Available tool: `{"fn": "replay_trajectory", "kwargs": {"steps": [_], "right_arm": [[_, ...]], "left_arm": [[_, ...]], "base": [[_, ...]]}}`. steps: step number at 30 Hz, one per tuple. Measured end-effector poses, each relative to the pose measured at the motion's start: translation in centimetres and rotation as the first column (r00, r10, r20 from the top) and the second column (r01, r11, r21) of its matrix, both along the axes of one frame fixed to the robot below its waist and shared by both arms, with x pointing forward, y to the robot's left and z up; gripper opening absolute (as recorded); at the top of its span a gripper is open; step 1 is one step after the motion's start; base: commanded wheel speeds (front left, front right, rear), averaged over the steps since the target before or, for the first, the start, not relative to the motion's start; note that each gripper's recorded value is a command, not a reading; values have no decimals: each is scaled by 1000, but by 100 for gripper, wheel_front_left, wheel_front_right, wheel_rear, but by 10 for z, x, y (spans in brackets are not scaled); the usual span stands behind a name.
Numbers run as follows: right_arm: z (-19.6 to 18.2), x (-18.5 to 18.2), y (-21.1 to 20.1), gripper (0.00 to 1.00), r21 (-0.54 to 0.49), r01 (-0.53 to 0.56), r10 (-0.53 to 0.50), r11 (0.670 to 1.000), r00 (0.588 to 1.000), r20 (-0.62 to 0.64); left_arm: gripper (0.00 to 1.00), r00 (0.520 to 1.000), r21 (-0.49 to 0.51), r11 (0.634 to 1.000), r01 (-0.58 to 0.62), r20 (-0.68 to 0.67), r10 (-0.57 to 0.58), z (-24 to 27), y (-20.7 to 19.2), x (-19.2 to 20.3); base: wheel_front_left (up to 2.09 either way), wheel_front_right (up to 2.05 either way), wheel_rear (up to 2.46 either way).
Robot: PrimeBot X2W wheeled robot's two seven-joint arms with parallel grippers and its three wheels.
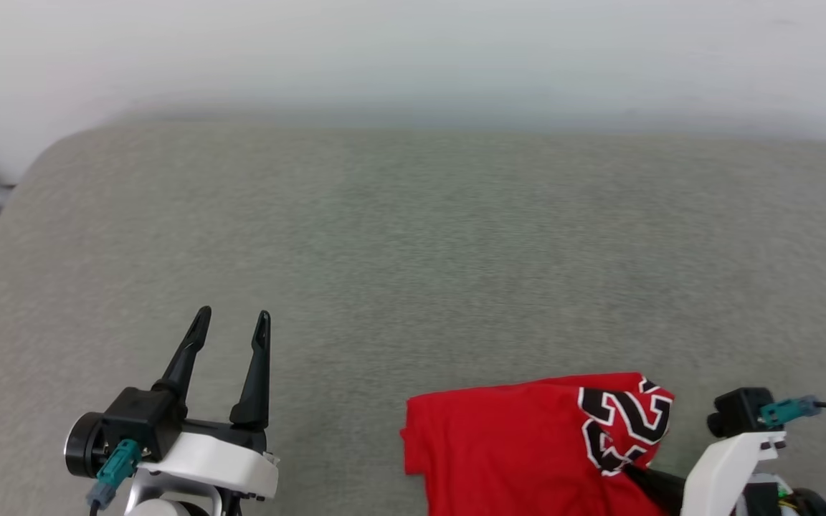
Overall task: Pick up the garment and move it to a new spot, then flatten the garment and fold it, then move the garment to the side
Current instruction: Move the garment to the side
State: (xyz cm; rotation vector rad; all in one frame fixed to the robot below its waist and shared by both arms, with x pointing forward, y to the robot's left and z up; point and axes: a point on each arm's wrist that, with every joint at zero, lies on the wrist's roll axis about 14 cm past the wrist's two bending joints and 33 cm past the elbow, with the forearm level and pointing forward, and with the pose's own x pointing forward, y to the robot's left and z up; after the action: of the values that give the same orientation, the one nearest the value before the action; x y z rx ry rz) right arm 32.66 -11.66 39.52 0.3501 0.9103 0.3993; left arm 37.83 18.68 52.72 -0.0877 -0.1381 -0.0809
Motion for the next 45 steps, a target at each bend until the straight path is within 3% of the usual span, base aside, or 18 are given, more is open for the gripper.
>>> {"fn": "replay_trajectory", "kwargs": {"steps": [9,15,22,30,35,38,40,44,45], "right_arm": [[18,-2,-77,0,-133,193,-183,972,980,84],[27,11,-122,0,-239,301,-271,923,951,151],[30,35,-201,0,-398,439,-392,806,899,196],[40,59,-293,0,-525,585,-532,618,803,269],[46,56,-344,0,-602,640,-601,477,738,308],[44,52,-361,0,-636,652,-630,413,709,317],[42,51,-367,0,-644,660,-643,387,694,324],[29,57,-364,0,-637,672,-650,379,683,333],[25,58,-363,12,-634,675,-651,378,681,336]], "left_arm": [[100,975,3,977,215,56,-215,13,-68,27],[100,927,6,931,366,81,-365,15,-116,49],[100,859,-4,863,506,98,-503,9,-161,79],[100,801,-6,804,595,88,-593,-18,-182,112],[100,788,-19,790,613,76,-611,-39,-184,128],[100,791,-21,791,611,63,-609,-51,-179,134],[100,793,-24,793,608,59,-606,-56,-176,137],[100,801,-15,802,597,49,-596,-63,-168,141],[100,804,-15,804,595,46,-594,-64,-166,141]], "base": [[0,0,0],[0,0,0],[0,0,0],[0,0,0],[0,0,0],[0,0,0],[0,0,0],[0,0,0],[0,0,0]]}}
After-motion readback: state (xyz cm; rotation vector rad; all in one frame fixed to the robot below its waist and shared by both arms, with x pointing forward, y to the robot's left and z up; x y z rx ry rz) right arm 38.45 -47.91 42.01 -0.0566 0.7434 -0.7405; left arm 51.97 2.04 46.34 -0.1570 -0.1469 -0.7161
